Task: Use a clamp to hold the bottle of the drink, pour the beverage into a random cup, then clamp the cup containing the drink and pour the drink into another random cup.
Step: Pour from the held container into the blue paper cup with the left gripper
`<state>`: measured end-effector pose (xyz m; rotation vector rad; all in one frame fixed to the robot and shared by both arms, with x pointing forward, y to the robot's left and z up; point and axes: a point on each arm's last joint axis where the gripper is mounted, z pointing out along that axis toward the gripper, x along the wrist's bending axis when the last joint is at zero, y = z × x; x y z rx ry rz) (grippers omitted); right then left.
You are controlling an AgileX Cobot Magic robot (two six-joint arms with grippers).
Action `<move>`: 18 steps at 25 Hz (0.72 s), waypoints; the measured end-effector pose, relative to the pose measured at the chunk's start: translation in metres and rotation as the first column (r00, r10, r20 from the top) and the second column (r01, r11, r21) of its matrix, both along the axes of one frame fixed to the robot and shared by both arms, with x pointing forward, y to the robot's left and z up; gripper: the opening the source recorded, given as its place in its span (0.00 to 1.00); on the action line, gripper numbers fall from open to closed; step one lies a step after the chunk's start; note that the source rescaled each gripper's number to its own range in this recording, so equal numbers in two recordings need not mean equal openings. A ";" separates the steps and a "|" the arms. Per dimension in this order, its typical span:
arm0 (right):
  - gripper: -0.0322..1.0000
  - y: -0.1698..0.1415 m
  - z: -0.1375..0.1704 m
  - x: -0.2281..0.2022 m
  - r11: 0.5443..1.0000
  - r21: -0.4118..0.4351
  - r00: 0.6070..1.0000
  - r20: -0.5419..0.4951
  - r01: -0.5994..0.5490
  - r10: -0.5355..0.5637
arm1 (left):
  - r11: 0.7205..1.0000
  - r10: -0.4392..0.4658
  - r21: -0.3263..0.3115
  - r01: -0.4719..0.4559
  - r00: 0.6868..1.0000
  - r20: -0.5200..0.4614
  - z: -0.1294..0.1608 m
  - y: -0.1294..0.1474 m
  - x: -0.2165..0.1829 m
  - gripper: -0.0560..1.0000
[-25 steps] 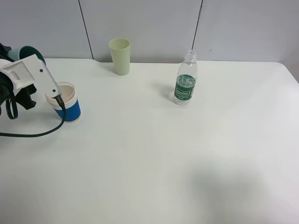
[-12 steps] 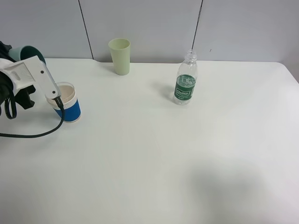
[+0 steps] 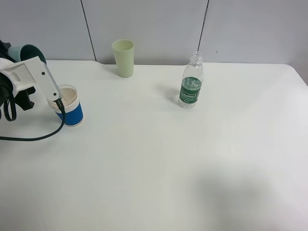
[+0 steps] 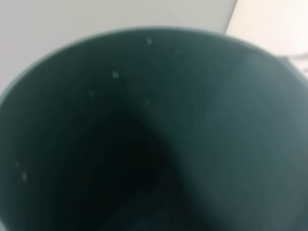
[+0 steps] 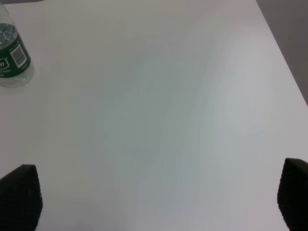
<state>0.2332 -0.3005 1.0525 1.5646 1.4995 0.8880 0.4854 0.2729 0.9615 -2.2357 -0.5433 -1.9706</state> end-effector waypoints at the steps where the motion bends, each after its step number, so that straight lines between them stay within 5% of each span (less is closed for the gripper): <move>1: 1.00 0.000 0.000 0.000 1.000 0.000 1.000 0.000 0.000 0.000 | 1.000 -0.003 0.002 0.003 1.000 0.001 0.000 0.000 0.000 0.07; 11: 1.00 0.000 0.000 0.000 1.000 0.000 1.000 0.000 0.000 0.000 | 1.000 -0.016 0.027 0.015 1.000 0.013 0.002 -0.001 0.001 0.07; 18: 1.00 0.000 0.000 0.000 1.000 0.000 1.000 0.000 0.000 0.000 | 0.988 -0.026 0.150 0.025 1.000 0.006 0.005 0.000 0.001 0.07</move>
